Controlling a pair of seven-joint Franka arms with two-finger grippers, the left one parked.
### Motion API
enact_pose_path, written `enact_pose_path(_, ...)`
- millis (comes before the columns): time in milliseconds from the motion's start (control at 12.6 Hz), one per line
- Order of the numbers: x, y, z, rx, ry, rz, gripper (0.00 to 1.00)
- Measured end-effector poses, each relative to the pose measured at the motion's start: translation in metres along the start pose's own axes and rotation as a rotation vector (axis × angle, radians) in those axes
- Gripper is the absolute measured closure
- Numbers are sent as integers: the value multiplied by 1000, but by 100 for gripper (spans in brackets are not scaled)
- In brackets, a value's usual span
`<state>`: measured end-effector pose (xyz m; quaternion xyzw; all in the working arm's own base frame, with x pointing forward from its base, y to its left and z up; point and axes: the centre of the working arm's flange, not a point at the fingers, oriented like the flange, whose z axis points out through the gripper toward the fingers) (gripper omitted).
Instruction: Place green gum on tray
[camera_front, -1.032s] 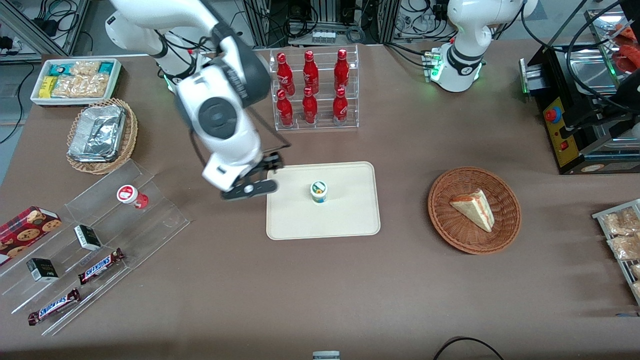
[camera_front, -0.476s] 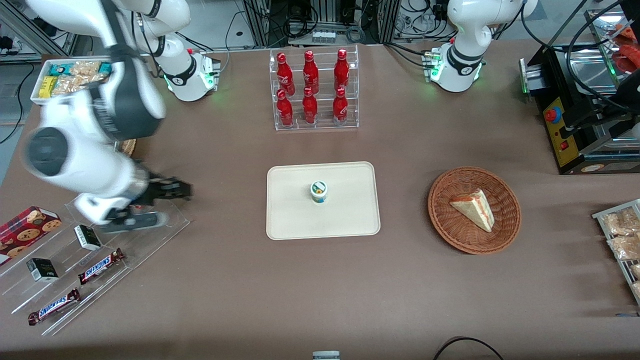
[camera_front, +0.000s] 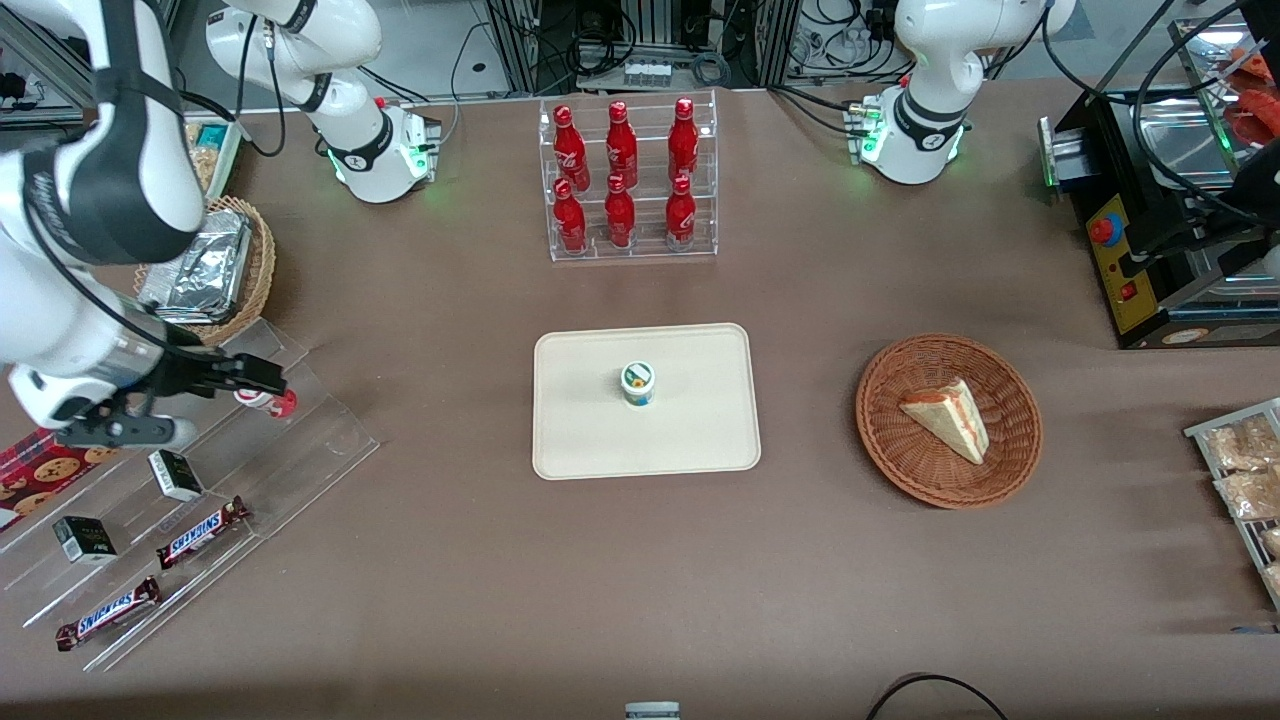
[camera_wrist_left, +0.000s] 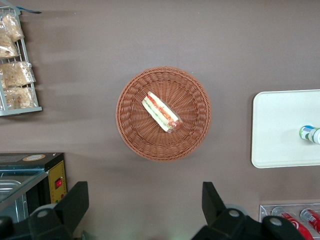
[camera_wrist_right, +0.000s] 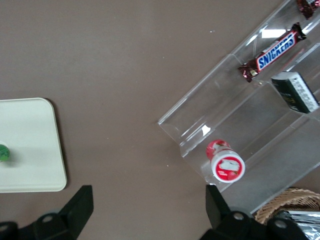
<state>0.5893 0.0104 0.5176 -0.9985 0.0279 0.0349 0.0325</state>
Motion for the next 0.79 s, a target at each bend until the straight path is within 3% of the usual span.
enact_pose_path(238,-20,27,-21,10,-32,15,0)
enact_pose_path(556,-41,28,-30,-54,-105,-4,0)
enact_pose_path(794,-52,22,-44,-58,-106,-13,0)
